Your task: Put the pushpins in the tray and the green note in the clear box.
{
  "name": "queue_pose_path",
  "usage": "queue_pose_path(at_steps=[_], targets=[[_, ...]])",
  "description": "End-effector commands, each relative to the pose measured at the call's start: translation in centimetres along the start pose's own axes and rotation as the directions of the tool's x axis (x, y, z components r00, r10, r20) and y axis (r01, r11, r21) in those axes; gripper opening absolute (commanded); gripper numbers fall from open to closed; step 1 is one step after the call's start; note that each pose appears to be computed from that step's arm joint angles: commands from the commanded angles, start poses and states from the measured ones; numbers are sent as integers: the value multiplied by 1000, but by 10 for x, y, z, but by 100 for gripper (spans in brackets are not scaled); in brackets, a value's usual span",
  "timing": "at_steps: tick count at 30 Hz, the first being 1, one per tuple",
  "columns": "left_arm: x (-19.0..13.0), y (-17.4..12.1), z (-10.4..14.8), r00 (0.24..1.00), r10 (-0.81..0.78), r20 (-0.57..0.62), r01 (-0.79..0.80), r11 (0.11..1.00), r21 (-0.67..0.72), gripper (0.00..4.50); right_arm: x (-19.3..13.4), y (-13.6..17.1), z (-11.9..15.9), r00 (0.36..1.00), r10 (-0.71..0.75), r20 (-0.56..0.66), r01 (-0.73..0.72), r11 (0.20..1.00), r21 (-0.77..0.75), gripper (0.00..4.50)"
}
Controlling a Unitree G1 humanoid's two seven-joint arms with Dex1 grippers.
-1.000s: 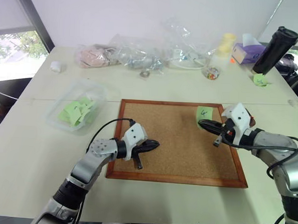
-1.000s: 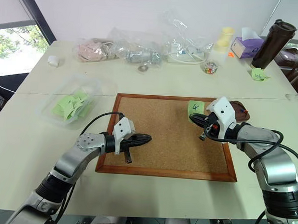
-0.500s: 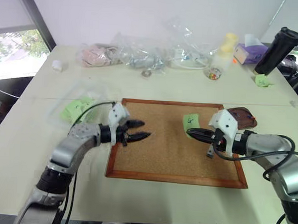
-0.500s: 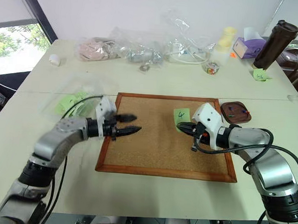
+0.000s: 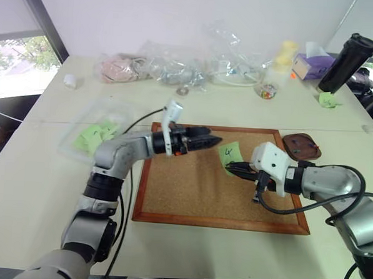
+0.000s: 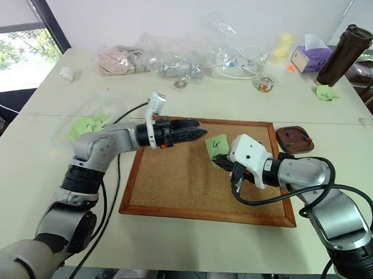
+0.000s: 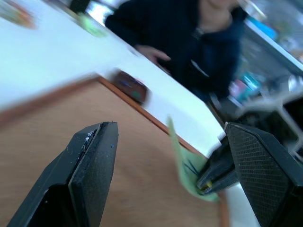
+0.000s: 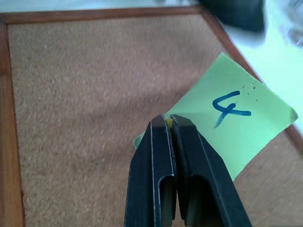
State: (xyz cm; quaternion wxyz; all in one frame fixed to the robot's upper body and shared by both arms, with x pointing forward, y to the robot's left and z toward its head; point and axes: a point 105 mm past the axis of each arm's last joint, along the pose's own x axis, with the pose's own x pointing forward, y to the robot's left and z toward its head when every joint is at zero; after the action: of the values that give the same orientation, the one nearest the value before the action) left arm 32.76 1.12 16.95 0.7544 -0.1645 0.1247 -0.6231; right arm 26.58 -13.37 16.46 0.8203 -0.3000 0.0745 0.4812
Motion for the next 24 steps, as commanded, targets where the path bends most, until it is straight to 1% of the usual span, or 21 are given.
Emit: queue_pose_path(at_steps=[1,4,11,23,24], targets=[[4,-7,1,999,-48,-21,49,999,22,399,-3,-1,10,1000,-7,11,8,998,-57,0],[8,-11,-5,997,-71,-44,72,997,19,399,-3,-1,10,1000,-9,7,9,998,-63,0],[13,-11,-16,996,-76,-53,76,997,0,399,-4,3,12,1000,5,1,-5,997,-74,0],[21,-5,-20,997,-63,-38,62,998,-23,399,-7,10,18,999,41,-1,-40,996,-83,0],[22,-4,-21,998,-58,-37,57,998,-24,376,-8,11,19,999,41,-1,-41,996,-83,0]])
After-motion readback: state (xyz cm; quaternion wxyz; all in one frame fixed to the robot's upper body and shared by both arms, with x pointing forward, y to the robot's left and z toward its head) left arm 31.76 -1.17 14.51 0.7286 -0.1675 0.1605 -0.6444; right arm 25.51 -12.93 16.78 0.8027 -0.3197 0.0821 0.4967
